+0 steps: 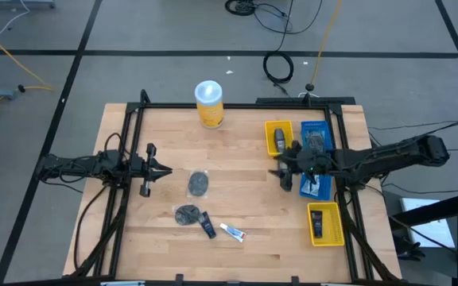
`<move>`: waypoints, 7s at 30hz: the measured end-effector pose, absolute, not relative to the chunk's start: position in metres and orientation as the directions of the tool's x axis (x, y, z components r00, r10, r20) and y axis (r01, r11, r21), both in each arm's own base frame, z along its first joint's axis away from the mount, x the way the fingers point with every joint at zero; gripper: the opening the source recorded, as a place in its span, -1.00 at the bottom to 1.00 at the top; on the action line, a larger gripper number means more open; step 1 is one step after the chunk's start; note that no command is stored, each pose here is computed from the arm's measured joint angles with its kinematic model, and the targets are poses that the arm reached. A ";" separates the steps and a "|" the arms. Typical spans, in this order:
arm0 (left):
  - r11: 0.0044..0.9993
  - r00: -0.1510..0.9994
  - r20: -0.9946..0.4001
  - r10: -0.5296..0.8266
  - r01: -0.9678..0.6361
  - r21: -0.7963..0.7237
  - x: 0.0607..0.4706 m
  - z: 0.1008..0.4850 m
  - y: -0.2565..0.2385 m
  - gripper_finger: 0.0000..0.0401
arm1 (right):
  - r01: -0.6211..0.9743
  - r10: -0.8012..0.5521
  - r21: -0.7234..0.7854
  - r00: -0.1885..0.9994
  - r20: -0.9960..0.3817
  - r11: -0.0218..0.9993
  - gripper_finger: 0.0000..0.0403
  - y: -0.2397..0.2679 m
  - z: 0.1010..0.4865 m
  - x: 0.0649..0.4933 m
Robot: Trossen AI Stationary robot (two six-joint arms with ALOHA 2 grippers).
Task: Pick & Place Travel size toiletries
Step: Put the black deodorant into the top yellow basket, then put the white toothpaste into the bottom blue basket
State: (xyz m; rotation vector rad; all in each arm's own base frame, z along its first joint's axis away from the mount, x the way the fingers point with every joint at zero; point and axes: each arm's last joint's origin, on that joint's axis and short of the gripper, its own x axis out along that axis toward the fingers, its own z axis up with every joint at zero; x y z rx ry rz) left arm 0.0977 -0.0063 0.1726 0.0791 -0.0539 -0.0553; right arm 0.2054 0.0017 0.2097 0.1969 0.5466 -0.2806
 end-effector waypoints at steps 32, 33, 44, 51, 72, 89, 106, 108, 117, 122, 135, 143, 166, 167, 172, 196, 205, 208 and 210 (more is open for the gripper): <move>0.995 0.997 0.051 -0.058 0.054 0.081 0.098 0.173 -0.006 -0.84 | 0.711 -0.157 -0.011 0.140 -0.978 0.703 0.59 -0.018 0.163 0.245; 0.995 0.997 0.052 -0.058 0.054 0.081 0.098 0.173 -0.006 -0.84 | 0.711 -0.155 -0.010 0.140 -0.978 0.703 0.56 -0.018 0.162 0.246; 0.995 0.997 0.052 -0.058 0.054 0.081 0.098 0.173 -0.006 -0.84 | 0.715 -0.136 0.022 0.163 -0.977 0.699 0.10 -0.018 0.161 0.249; 0.995 0.997 0.052 -0.058 0.054 0.080 0.098 0.173 -0.006 -0.84 | 0.709 -0.140 0.034 0.187 -0.972 0.704 -0.05 -0.016 0.162 0.251; 0.995 0.997 0.052 -0.058 0.054 0.081 0.098 0.173 -0.006 -0.84 | 0.620 -0.055 0.108 0.239 -0.970 0.777 0.51 -0.010 0.160 0.255; 0.995 0.997 0.052 -0.058 0.053 0.080 0.098 0.173 -0.006 -0.84 | 0.558 -0.127 0.060 0.290 -0.949 0.828 0.02 0.000 0.153 0.255; 0.995 0.997 0.047 -0.058 0.054 0.081 0.098 0.172 -0.006 -0.84 | 0.699 -0.454 0.041 0.506 -0.734 0.714 0.02 -0.025 0.199 0.258; 0.995 0.997 0.052 -0.062 0.058 0.081 0.098 0.173 -0.006 -0.84 | 0.747 -0.532 0.017 0.490 -0.690 0.665 0.02 -0.035 0.207 0.253; 0.995 0.997 0.053 -0.062 0.058 0.081 0.098 0.173 -0.006 -0.84 | 0.868 -0.638 -0.019 0.350 -0.686 0.497 0.03 -0.079 0.193 0.240; 0.995 0.997 0.052 -0.065 0.060 0.081 0.098 0.173 -0.006 -0.84 | 0.884 -0.616 0.036 0.353 -0.704 0.465 0.03 -0.085 0.180 0.234; 0.995 0.997 0.052 -0.065 0.061 0.081 0.098 0.173 -0.006 -0.84 | 0.860 -0.574 0.129 0.433 -0.695 0.494 0.16 -0.084 0.162 0.229; 0.995 0.997 0.052 -0.065 0.060 0.081 0.098 0.173 -0.006 -0.84 | 0.849 -0.574 0.119 0.445 -0.687 0.515 0.33 -0.085 0.162 0.229; 0.995 0.997 0.052 -0.064 0.060 0.081 0.098 0.173 -0.006 -0.84 | 0.143 -0.146 -0.031 0.964 -0.222 0.989 0.27 0.039 0.190 0.287; 0.995 0.997 0.052 -0.064 0.060 0.081 0.098 0.173 -0.006 -0.84 | 0.088 -0.097 -0.048 0.969 -0.227 0.995 0.27 0.048 0.184 0.289; 0.995 0.997 0.052 -0.064 0.060 0.081 0.098 0.173 -0.006 -0.84 | -0.254 0.263 0.081 0.956 -0.129 0.964 0.27 0.083 0.154 0.302; 0.995 0.997 0.052 -0.064 0.060 0.081 0.098 0.173 -0.006 -0.84 | -0.182 0.164 0.027 0.799 -0.578 0.983 0.58 0.157 0.109 0.346; 0.995 0.997 0.052 -0.065 0.060 0.081 0.098 0.173 -0.006 -0.84 | -0.193 0.184 0.045 0.806 -0.563 0.980 0.44 0.159 0.099 0.349; 0.995 0.997 0.051 -0.064 0.060 0.081 0.098 0.173 -0.006 -0.84 | -0.205 0.214 0.078 0.813 -0.542 0.976 0.40 0.161 0.089 0.352; 0.995 0.997 0.051 -0.064 0.060 0.081 0.098 0.173 -0.006 -0.84 | -0.197 0.206 0.075 0.808 -0.551 0.977 0.37 0.161 0.083 0.352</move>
